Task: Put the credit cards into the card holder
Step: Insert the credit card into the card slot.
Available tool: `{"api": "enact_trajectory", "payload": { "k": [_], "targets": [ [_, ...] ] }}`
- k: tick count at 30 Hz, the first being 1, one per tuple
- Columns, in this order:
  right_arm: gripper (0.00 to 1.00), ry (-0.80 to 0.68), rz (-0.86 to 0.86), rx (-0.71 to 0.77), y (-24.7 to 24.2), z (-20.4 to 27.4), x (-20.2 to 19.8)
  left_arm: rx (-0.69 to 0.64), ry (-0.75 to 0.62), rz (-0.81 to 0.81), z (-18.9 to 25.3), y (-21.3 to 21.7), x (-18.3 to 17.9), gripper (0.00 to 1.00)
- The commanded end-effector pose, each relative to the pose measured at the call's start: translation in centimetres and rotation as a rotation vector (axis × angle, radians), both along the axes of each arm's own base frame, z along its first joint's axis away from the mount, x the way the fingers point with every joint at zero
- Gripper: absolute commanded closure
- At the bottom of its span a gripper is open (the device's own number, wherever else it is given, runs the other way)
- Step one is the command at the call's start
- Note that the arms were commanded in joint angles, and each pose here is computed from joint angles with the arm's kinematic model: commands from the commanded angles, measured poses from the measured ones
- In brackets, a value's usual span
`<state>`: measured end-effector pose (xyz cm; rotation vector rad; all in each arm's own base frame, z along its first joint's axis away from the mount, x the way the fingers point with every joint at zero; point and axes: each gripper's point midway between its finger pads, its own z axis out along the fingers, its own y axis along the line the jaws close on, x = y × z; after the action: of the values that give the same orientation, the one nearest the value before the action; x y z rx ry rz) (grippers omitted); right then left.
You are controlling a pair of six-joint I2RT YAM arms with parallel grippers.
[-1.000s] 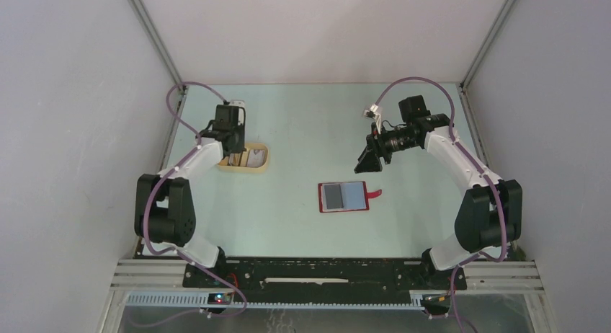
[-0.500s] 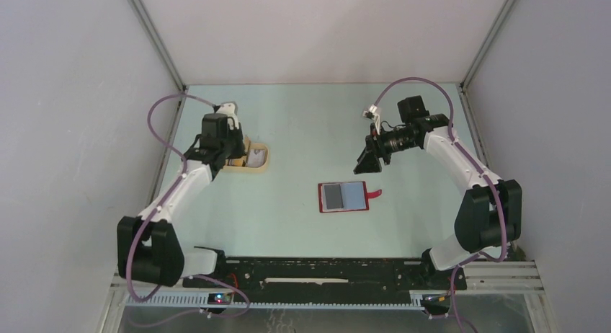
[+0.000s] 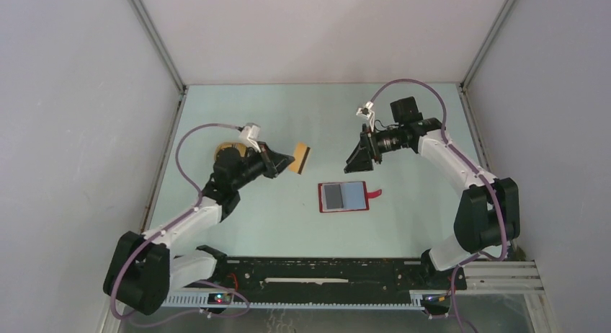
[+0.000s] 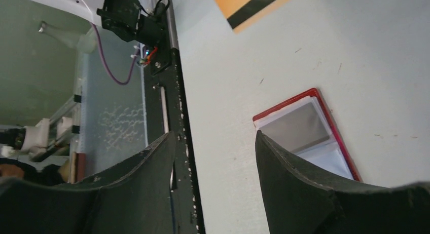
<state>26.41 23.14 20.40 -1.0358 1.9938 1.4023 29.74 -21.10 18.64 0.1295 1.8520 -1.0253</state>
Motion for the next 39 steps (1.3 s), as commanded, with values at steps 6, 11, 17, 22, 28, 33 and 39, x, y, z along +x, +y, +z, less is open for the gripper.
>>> {"api": "enact_trajectory", "payload": {
  "k": [6,11,17,22,28,33,39],
  "targets": [
    [0.31,0.197,-0.056,0.158,1.6,0.8,1.2,-0.364,-0.076,-0.136,4.8,-5.6,-2.6,1.00],
    [0.32,0.238,-0.071,0.173,1.6,0.8,1.6,-0.462,-0.035,-0.188,5.1,-7.0,-3.0,1.00],
    [0.34,0.267,-0.092,0.201,1.7,1.4,2.3,-0.515,0.003,-0.237,4.9,-8.2,-3.5,1.00],
    [0.39,0.269,-0.113,0.214,1.9,2.0,2.9,-0.524,0.028,-0.263,4.5,-9.0,-3.8,1.00],
    [0.51,0.278,-0.114,0.219,1.9,2.4,2.8,-0.532,0.049,-0.271,3.8,-9.5,-3.9,1.00],
    [0.84,0.286,-0.092,0.223,2.0,2.4,2.4,-0.530,0.051,-0.270,3.6,-9.5,-3.9,1.00],
    [1.00,0.229,-0.068,0.210,1.8,1.7,2.1,-0.434,0.053,-0.188,1.8,-7.9,-3.2,0.68]
  ]
}}
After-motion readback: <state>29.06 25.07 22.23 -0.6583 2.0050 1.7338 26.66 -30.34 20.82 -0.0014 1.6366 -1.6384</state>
